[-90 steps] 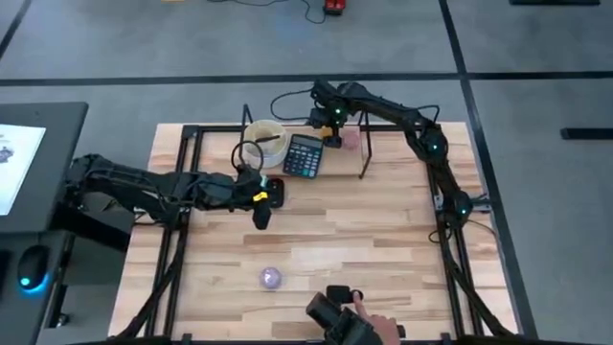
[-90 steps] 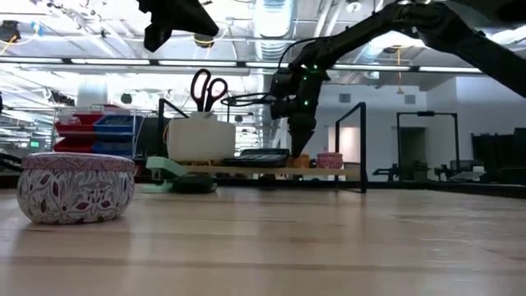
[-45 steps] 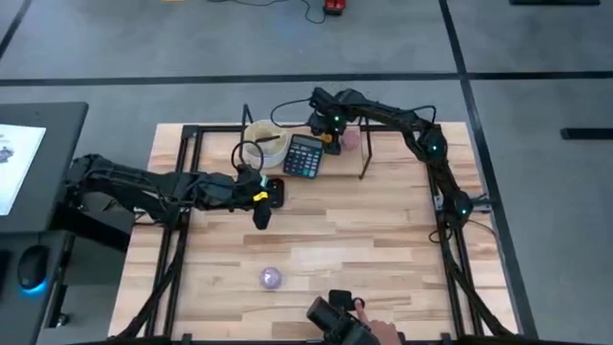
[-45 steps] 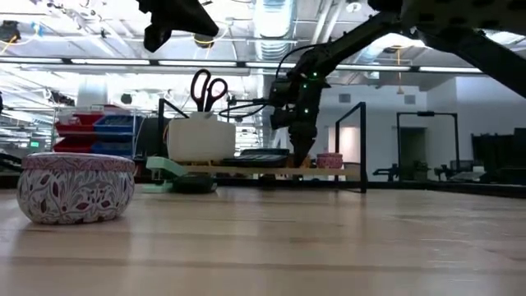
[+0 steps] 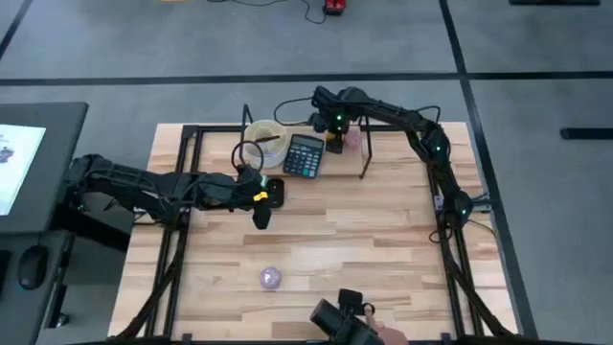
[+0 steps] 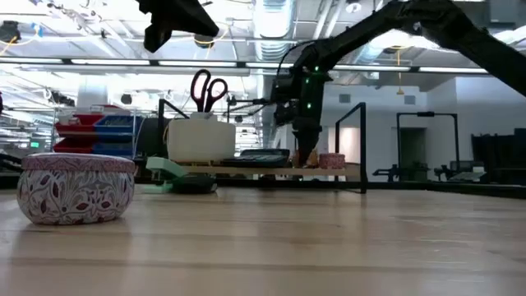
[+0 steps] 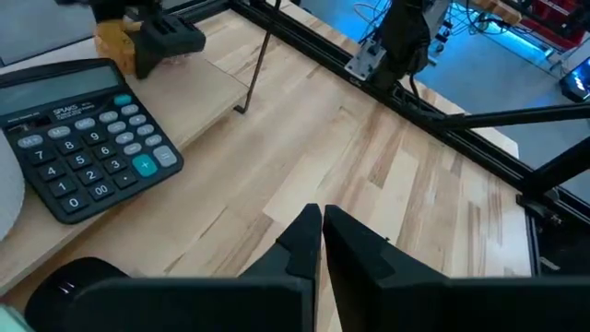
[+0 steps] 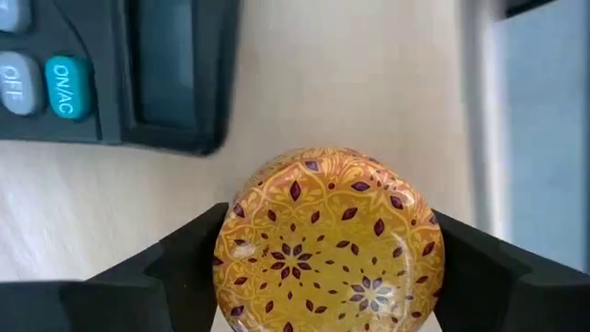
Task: Stock shelves
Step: Remove the yellow scented candle from the shelf
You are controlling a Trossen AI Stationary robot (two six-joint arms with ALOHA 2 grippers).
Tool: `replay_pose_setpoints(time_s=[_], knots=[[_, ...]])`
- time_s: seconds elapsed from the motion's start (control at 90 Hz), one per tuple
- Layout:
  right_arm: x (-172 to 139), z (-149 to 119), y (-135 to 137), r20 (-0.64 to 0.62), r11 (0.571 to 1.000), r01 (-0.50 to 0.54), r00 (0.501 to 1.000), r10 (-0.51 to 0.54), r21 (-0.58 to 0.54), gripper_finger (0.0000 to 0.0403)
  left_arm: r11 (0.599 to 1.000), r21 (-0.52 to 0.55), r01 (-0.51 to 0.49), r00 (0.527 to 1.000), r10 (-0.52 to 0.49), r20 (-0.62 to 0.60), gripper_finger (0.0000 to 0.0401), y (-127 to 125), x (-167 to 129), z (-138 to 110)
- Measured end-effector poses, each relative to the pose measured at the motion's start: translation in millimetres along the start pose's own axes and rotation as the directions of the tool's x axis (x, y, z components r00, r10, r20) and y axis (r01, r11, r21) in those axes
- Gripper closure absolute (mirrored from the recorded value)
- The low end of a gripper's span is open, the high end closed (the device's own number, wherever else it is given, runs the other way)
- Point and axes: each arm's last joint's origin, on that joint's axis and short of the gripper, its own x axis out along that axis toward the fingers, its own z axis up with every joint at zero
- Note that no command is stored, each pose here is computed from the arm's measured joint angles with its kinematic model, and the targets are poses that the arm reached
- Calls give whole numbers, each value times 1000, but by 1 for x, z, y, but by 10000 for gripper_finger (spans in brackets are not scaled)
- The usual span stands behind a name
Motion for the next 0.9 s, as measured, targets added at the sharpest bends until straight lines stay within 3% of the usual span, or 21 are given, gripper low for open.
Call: replay_pose_setpoints(time_s=[0.222, 0.378, 0.633, 0.811, 0.9], knots=[[-62, -7, 1, 93, 993, 110, 989, -114, 43, 123, 1000, 13, 1, 1000, -1, 1, 401, 0, 0, 0], [-112, -9, 27, 203, 989, 129, 969, -141, 72, 123, 999, 50, 1, 1000, -1, 2, 401, 0, 0, 0], [-147, 4, 130, 279, 1000, 1, 960, 7, -26, 123, 997, 76, 3, 1000, -3, 4, 401, 0, 0, 0], [-136, 18, 215, 274, 977, -90, 951, 141, -191, 123, 995, 91, 34, 999, -38, 35, 401, -3, -1, 4], [-123, 26, 246, 276, 969, -128, 943, 185, -210, 123, 995, 77, 63, 996, -68, 56, 401, -5, -1, 7]])
